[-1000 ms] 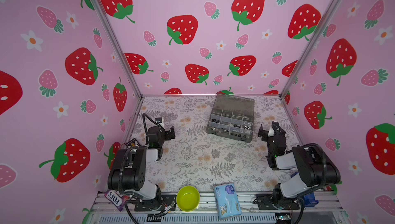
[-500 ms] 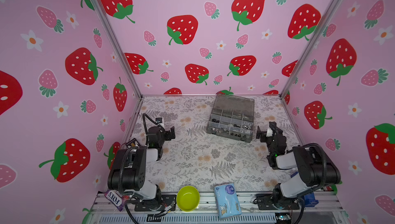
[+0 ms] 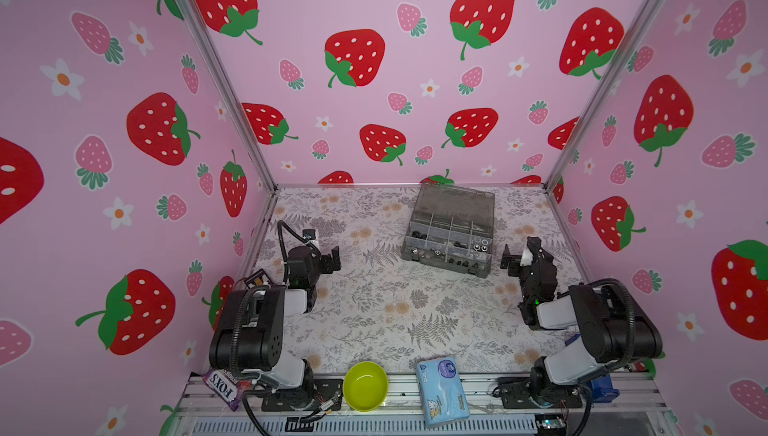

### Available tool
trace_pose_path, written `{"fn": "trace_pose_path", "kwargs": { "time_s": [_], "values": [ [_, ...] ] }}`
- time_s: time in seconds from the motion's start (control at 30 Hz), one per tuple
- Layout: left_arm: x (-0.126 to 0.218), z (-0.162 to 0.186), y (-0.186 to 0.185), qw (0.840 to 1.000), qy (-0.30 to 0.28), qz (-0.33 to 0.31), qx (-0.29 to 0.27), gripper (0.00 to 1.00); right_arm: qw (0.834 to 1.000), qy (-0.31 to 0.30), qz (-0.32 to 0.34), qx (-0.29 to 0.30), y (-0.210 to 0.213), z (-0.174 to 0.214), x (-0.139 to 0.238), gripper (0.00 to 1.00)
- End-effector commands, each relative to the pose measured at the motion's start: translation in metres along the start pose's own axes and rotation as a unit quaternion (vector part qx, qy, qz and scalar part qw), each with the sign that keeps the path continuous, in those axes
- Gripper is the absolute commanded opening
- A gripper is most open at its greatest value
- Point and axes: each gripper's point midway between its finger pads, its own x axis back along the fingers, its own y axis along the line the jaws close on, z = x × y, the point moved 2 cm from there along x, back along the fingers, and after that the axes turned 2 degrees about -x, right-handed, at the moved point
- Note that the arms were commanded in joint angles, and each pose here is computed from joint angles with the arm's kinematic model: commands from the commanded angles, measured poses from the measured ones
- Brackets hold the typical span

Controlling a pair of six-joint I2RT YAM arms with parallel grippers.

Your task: Sort the screws and nuts into containers

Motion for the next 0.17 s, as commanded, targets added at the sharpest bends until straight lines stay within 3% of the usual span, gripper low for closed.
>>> {"fn": "trace_pose_path", "kwargs": {
  "time_s": [0.0, 0.13],
  "values": [
    [-0.0018, -0.0029, -0.0020, 1.000, -0.002, 0.008, -0.014, 0.99, 1.000, -0.007, 0.010, -0.006, -0.0037, -0.0040, -0.0011, 1.00],
    [-0.0014, -0.0028, -0.0024, 1.000, -0.003, 0.008, -0.015, 0.99, 1.000, -0.007, 0.010, -0.007, -0.0040, -0.0040, -0.0007, 1.00]
  ]
}}
